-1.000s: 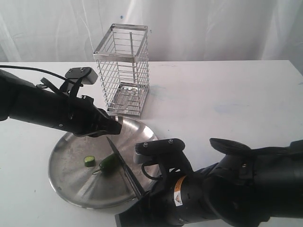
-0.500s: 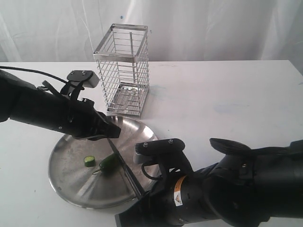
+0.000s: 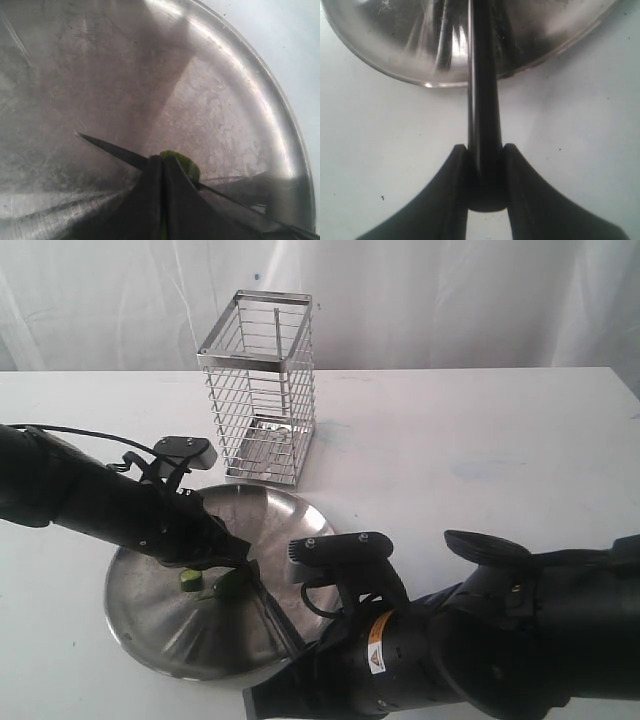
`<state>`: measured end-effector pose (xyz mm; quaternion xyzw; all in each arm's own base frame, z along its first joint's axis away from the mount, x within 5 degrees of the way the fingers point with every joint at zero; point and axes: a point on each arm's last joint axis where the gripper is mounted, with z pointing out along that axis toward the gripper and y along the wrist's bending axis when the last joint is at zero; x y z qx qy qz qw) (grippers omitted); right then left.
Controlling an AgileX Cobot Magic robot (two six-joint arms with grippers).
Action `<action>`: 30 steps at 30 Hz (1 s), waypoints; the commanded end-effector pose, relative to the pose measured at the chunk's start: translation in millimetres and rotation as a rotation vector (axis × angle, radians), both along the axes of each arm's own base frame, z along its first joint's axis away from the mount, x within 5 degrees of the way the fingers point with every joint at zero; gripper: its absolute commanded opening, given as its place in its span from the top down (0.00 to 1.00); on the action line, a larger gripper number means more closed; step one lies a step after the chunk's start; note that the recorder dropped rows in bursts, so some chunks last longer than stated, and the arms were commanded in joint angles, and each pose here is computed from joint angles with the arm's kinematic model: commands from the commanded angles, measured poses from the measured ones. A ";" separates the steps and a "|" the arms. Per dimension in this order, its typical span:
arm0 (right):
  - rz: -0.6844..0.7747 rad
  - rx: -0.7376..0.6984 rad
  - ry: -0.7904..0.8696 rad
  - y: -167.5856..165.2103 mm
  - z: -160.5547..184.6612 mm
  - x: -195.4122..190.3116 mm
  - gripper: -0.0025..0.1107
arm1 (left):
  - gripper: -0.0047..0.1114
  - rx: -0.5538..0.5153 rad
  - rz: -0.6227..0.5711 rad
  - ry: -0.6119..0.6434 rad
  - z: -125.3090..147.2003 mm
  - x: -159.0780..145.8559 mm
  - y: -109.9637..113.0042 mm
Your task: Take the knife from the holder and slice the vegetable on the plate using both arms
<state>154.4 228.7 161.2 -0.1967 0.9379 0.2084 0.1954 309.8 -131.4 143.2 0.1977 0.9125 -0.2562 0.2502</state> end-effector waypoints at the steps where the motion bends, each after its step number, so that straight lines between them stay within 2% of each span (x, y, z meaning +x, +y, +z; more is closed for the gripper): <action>1: 0.005 0.007 -0.008 0.4 2.0 -0.7 0.98 | 0.96 0.035 -0.003 -0.012 -4.7 0.0 2.0; 9: 0.006 0.004 -0.005 0.1 1.8 -0.9 0.98 | 0.96 0.027 0.036 -0.175 43.7 -2.4 7.1; 12: 0.006 0.004 -0.005 0.1 1.8 -0.9 0.98 | 0.96 0.023 0.036 -0.185 47.2 -3.1 7.3; 19: 0.006 0.004 -0.005 0.1 1.8 -0.9 0.98 | 0.96 0.039 0.042 -0.102 17.5 2.2 5.6; 24: 0.009 0.000 -0.004 -0.1 1.6 -1.1 0.98 | 0.96 0.010 0.012 -0.054 -3.8 11.8 -1.5; 30: 0.016 -0.041 0.033 -3.1 -1.0 -4.3 0.98 | 0.96 0.065 0.001 0.000 -32.3 14.1 0.0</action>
